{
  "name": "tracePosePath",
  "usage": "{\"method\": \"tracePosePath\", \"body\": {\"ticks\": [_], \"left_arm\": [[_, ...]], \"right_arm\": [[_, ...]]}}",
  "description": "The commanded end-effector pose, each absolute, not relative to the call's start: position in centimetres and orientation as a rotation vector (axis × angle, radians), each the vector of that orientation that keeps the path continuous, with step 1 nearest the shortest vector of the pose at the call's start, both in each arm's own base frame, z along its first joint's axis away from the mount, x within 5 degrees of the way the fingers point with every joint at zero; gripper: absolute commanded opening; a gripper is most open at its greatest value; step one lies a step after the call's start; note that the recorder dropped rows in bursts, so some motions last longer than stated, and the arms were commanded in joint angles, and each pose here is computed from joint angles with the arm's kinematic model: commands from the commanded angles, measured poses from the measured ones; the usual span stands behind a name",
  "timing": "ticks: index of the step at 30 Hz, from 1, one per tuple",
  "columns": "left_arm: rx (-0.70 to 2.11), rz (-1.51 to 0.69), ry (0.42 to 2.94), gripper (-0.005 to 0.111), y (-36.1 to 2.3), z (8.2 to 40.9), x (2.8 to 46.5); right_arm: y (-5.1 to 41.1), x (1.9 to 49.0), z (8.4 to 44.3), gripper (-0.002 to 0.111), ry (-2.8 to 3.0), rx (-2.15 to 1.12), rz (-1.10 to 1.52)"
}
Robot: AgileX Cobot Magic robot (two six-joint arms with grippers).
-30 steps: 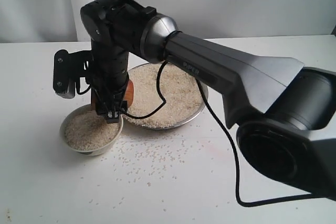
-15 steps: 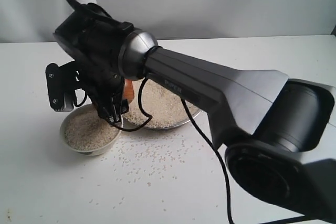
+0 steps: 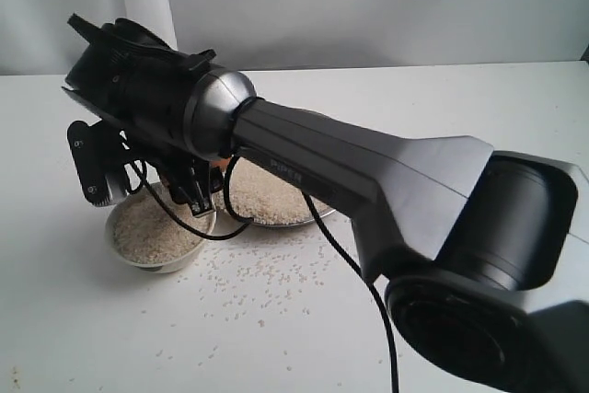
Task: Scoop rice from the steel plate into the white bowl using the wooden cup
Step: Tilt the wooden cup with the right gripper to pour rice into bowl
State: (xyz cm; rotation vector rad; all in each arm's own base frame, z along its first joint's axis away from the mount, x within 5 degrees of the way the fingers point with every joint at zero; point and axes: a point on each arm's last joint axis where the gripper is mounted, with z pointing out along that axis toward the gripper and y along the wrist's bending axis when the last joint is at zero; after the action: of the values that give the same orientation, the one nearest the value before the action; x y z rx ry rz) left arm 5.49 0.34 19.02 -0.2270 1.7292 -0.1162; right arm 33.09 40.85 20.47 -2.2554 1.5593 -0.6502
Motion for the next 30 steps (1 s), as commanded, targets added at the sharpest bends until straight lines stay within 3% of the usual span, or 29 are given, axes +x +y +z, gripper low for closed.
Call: {"method": "tracePosePath", "body": {"ticks": [1,13,20,30], "left_arm": [[-0.226,-0.123,1.729,0.000,0.3,19.0,5.5],[-0.226,-0.123,1.729,0.000,0.3,19.0,5.5],[-0.226,-0.123,1.729,0.000,0.3,19.0,5.5],[-0.226,-0.123,1.729,0.000,0.3,19.0,5.5]], "right_arm": [[41.0,32.8,20.8,0.000,1.524,-2.261,-0.690],[41.8,31.6,20.4,0.000,1.427,-2.331,-0.748],[41.1,31.1,17.7,0.000,1.350,-2.398,-1.026],[41.6,30.1,20.3,0.000,1.321,-2.352,-1.009]]}}
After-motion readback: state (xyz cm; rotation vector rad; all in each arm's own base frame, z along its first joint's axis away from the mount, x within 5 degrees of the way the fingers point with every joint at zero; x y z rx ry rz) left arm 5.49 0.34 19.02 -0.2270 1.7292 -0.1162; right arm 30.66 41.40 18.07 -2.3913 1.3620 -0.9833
